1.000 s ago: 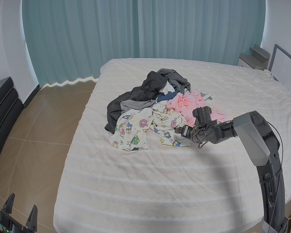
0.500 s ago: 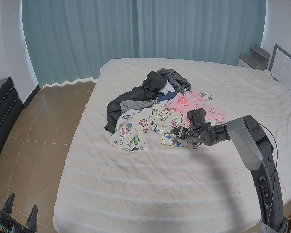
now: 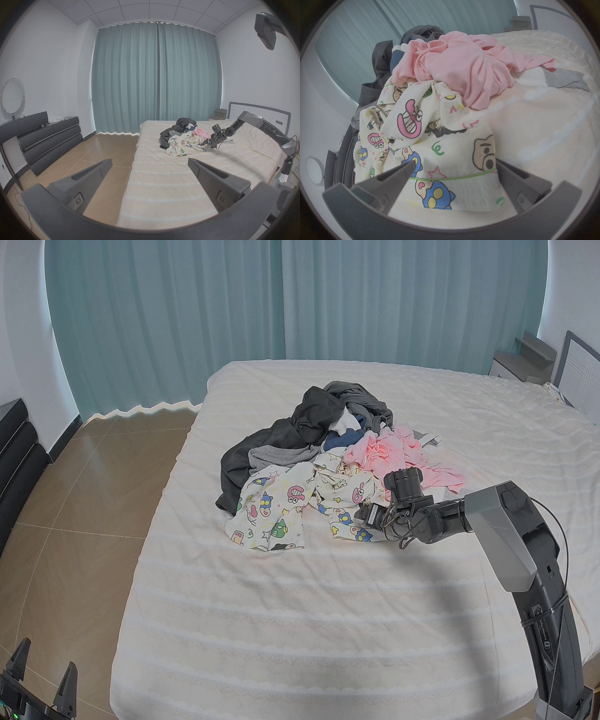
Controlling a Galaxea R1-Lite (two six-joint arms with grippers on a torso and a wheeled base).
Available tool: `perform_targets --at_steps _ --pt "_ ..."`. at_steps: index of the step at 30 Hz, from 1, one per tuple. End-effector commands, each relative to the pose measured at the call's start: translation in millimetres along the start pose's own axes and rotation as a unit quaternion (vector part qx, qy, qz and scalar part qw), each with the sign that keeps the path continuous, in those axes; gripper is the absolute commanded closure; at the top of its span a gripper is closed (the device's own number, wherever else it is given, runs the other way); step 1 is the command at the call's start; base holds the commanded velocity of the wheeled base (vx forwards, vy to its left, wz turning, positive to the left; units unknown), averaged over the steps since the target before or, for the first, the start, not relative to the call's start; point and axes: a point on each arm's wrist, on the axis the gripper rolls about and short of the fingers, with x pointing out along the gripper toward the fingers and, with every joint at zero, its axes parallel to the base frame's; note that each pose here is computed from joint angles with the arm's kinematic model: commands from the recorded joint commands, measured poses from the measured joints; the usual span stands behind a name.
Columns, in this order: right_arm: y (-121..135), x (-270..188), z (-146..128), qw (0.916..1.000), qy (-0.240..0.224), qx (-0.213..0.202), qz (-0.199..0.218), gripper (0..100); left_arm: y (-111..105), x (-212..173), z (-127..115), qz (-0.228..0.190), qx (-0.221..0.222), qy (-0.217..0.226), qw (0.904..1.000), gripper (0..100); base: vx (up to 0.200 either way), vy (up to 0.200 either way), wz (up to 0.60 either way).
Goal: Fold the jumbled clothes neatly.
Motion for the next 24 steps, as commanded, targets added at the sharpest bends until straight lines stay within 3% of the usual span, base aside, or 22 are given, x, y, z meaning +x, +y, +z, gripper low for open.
perform_targets --at_steps 1,11,16,24 --pt "1 1 -2 1.0 0.002 -0.001 0.0 100 0 0 -5 0.0 0.0 0.0 1.0 0 0.0 0.0 0.0" --pt "0 2 -3 0.9999 0.006 -0.002 -0.015 100 0 0 -5 0.0 0.0 0.0 1.0 0 0.0 0.0 0.0" --pt "0 -17 2 0.9991 0.03 -0.003 -0.029 100 0 0 -5 0.0 0.0 0.0 1.0 0 0.0 0.0 0.0" --pt "-5 -75 -8 0.9946 0.097 -0.036 -0.014 100 0 0 -5 0.0 0.0 0.0 1.0 0 0.0 0.0 0.0"
